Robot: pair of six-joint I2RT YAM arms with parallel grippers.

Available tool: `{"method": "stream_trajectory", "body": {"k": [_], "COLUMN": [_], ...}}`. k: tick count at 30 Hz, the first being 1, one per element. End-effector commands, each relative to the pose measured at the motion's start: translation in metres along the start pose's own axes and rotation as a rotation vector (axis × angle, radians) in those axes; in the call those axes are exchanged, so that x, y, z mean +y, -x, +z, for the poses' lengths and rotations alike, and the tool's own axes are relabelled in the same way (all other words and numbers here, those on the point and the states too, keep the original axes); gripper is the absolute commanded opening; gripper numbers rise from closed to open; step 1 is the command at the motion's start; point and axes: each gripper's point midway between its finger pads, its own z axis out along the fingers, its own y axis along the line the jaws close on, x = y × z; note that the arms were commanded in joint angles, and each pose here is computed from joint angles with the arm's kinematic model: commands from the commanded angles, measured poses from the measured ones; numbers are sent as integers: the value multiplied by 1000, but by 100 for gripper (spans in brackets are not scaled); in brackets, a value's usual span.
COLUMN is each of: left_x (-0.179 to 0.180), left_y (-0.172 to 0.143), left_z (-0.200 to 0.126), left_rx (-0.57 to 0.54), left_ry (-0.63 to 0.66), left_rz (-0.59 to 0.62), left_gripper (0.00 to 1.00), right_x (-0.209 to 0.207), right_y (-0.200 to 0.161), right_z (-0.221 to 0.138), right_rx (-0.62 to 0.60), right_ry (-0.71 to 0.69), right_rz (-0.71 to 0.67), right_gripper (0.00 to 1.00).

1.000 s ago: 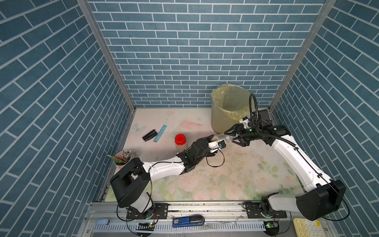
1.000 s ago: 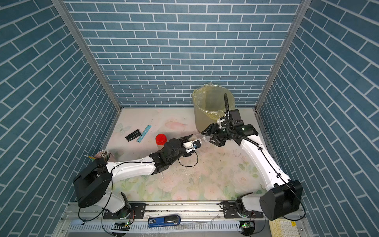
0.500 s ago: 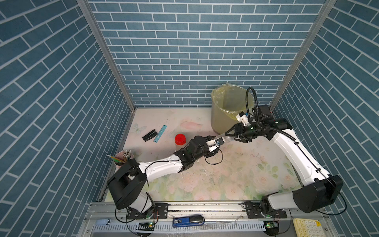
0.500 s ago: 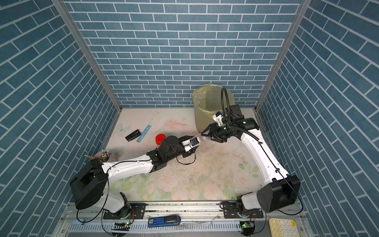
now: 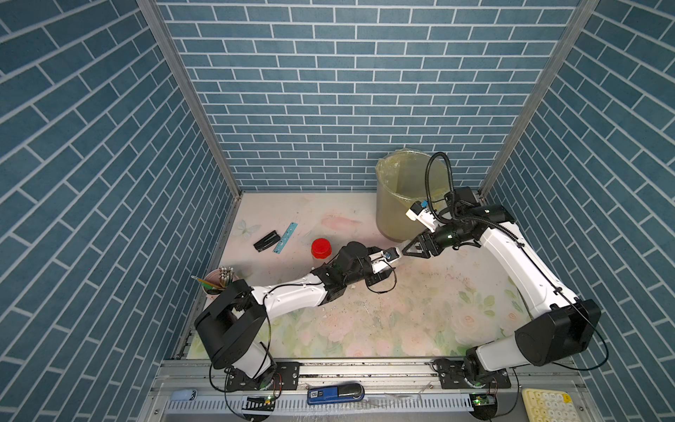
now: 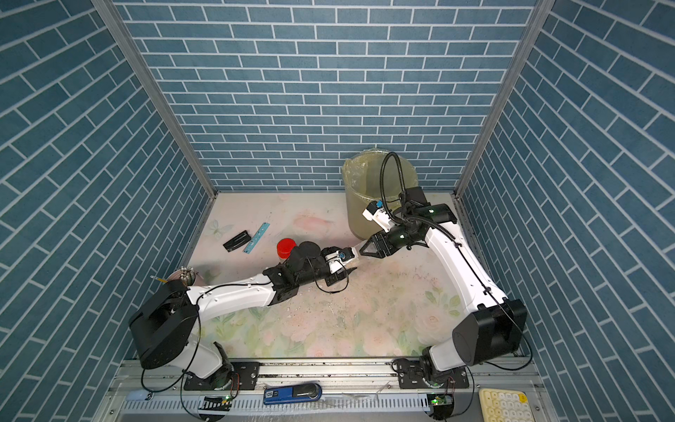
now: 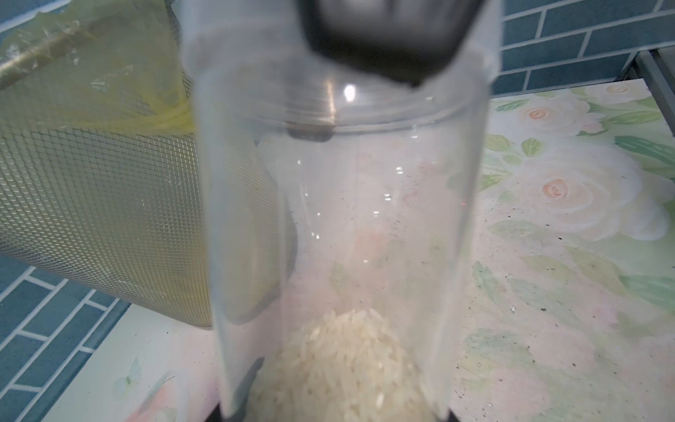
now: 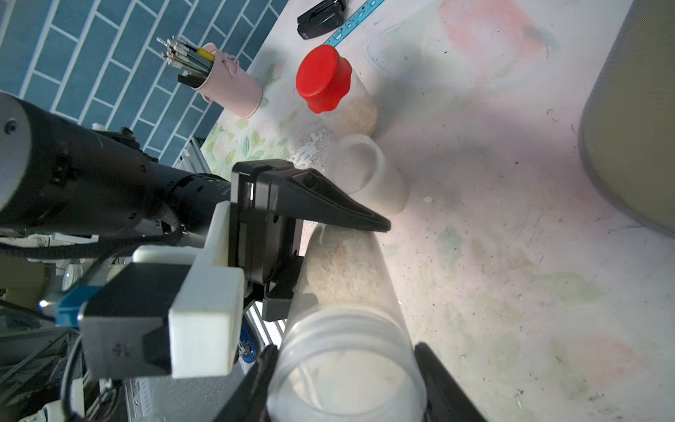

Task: Empty moldy rice from jars
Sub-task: Unscrew the lid from the jar.

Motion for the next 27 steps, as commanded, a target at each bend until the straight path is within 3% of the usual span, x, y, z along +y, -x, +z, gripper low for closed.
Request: {"method": "stream_trajectory", "body": {"k": [1,8,11,18,20,23,25,26,27], "left_x": [7,16,17,21,20,21,22,22,22], "left_y": [42,35,37,31,29,28,28,29,28], "left_z": [-6,-8,-9,-8,-7,-8,-9,-10,-10], "left_rx": [-148,-150,-160,-154,-154,-150,-152,-155,-152], "left_ry": [8,56,59,92,93,107,115,119,118], "left_rz": [-1,-13,-14,-19,-23,-21,-19,-20,-21], "left_gripper": [28,28,28,28,28,28,28,28,29], "right_x": [-13,9,16,7,-4,-13,-15,-11,-3], "right_y": [-6,1,-4,-15,-12,-16,-20,-19,-17], "right_z": [1,-18,-20,-39,-52,-67,-69,-67,-63], "right_rx": [58,-123,-179,-313,-384,-416,-419,-428,-435], "right_ry": [-47,16,28,-155,-249,-304,-299,-278,-255], "right_rz": [-183,-170,-170,-57,78,425,635,676,707], "right_gripper": [57,74,75,77,80,76,60,53,53]}}
